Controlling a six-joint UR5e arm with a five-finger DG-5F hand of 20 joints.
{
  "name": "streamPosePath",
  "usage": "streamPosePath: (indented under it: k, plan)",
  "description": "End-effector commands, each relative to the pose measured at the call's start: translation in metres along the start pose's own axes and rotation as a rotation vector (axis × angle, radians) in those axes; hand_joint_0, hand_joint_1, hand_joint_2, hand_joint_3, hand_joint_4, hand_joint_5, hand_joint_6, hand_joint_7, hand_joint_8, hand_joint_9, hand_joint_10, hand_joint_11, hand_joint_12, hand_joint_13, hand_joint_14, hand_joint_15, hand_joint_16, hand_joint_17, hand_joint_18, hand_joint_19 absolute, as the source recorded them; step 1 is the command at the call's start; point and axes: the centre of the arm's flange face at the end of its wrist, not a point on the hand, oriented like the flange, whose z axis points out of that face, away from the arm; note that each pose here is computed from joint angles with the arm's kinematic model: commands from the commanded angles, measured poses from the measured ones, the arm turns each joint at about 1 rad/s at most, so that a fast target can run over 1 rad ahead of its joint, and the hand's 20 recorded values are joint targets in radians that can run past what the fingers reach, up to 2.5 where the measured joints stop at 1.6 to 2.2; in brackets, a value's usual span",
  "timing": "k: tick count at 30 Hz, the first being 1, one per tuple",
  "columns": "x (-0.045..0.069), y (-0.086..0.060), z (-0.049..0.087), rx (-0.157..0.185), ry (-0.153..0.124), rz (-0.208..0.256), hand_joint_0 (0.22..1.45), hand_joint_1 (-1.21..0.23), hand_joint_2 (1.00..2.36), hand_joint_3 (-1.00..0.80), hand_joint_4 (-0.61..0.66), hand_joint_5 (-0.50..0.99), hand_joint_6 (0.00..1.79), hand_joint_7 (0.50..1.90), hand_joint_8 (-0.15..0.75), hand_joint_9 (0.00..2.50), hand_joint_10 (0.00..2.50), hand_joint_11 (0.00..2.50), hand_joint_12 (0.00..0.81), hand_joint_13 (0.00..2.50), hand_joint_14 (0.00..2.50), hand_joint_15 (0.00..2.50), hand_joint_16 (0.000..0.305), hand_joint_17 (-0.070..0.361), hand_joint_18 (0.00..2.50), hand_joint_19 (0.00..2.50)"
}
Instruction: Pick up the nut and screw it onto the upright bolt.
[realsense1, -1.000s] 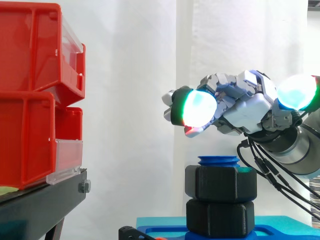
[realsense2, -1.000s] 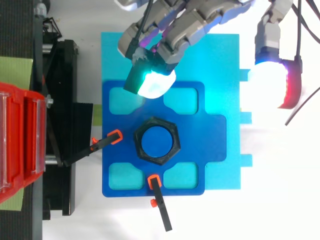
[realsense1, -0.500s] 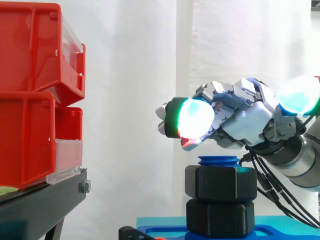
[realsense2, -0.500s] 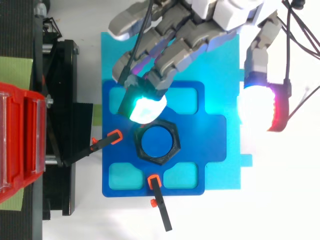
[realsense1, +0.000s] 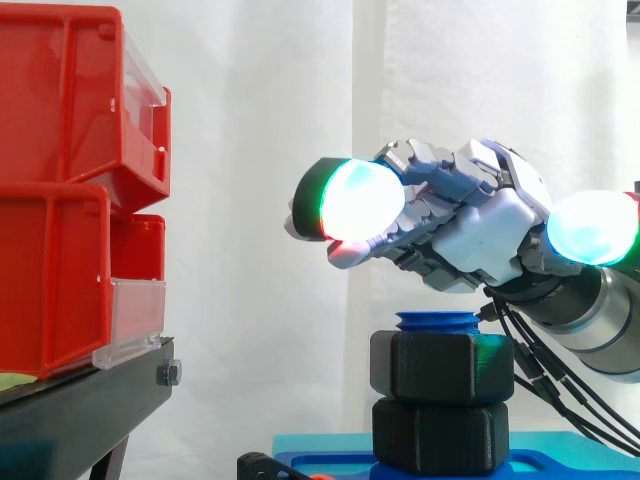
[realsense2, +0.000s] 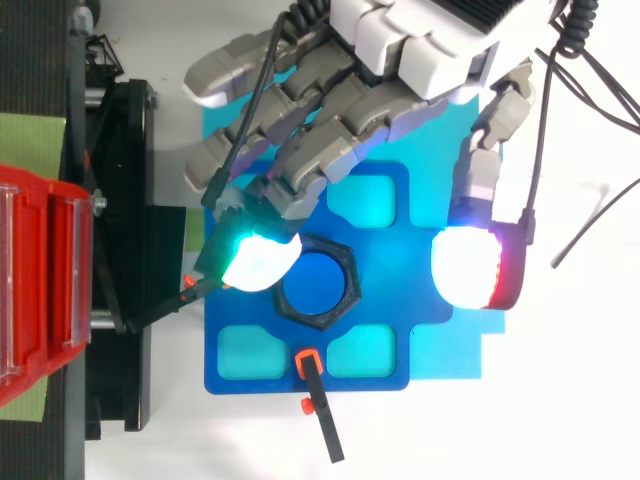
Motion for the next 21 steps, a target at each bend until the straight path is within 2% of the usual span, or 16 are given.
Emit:
streamPosePath:
  k: [1,5,10,13,14,18,21]
  plan:
    - [0.000,0.001,0.004,-0.005,0.000,0.000,0.38,-0.60,1.00,-0.50,0.12,-0.27,0.50,0.62,0.228,0.26,0.00,0.00,0.324,0.23,0.00,0.00,0.038,0.085,0.00,0.00]
    - [-0.001,0.002,0.008,-0.003,-0.011,-0.004,0.38,-0.60,1.00,-0.50,0.12,-0.27,0.50,0.61,0.230,0.25,0.00,0.00,0.326,0.21,0.00,0.00,0.038,0.086,0.00,0.00]
    - [0.000,0.004,0.010,-0.003,-0.008,-0.016,0.37,-0.55,1.00,-0.50,0.14,-0.26,0.50,0.61,0.235,0.25,0.00,0.00,0.333,0.21,0.00,0.00,0.040,0.090,0.00,0.00]
    - [0.002,0.004,0.010,0.006,-0.004,-0.007,0.37,-0.53,1.00,-0.50,0.14,-0.25,0.50,0.61,0.237,0.25,0.00,0.00,0.333,0.21,0.00,0.00,0.040,0.090,0.00,0.00]
    - [0.006,0.005,0.013,0.025,-0.003,0.013,0.37,-0.53,1.00,-0.50,0.14,-0.25,0.50,0.61,0.238,0.25,0.00,0.00,0.333,0.21,0.00,0.00,0.040,0.090,0.00,0.00]
    - [0.012,0.004,0.015,0.072,-0.017,0.034,0.37,-0.53,1.00,-0.50,0.15,-0.25,0.50,0.62,0.240,0.25,0.00,0.00,0.332,0.21,0.00,0.00,0.040,0.090,0.00,0.00]
    - [0.021,0.004,0.017,0.124,-0.020,0.057,0.37,-0.53,1.00,-0.50,0.15,-0.25,0.50,0.62,0.241,0.25,0.00,0.00,0.331,0.21,0.00,0.00,0.040,0.089,0.00,0.00]
